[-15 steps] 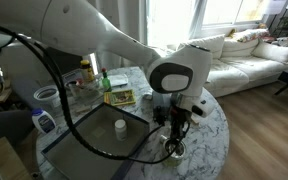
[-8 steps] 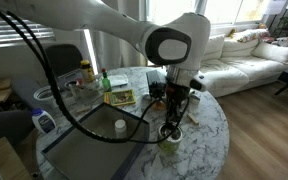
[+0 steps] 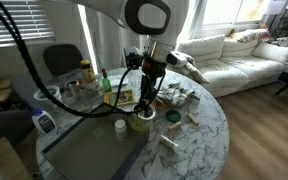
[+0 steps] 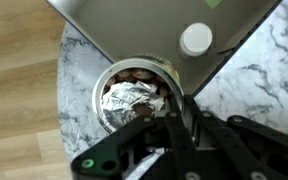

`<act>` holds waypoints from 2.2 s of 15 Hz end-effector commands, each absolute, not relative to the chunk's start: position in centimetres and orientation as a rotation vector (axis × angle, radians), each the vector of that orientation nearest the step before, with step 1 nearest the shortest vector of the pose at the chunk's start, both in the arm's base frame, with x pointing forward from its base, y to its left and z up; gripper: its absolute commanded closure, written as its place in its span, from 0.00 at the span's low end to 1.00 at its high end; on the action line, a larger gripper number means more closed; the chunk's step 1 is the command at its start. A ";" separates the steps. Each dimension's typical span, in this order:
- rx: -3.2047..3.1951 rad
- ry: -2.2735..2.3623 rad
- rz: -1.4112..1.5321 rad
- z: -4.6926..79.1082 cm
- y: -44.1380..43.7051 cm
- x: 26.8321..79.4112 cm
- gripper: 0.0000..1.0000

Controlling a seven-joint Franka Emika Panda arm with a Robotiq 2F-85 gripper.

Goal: Pick up the white and orange bottle and put it in the shoe box, pick up the yellow bottle with a foil top from the table and put it in the shoe box, pick up the shoe box and put it on top of the crisper drawer

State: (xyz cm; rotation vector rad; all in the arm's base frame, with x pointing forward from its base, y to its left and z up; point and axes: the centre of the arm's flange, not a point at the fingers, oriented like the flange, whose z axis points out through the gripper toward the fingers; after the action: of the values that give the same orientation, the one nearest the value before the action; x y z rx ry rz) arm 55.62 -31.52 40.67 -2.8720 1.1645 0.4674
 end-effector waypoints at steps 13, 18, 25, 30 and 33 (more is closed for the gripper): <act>-2.605 0.938 0.997 31.0 -22.5 46.1 0.97; -2.621 0.970 0.992 29.8 -22.9 46.6 0.89; -2.660 1.149 0.932 25.3 -23.4 45.7 0.97; -2.672 1.301 0.735 23.0 -25.2 45.3 0.97; -2.681 1.311 0.720 23.5 -26.2 44.6 0.97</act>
State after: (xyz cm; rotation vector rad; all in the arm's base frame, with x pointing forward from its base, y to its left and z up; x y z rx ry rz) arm 45.92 -25.72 22.95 -2.6840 1.2752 0.7435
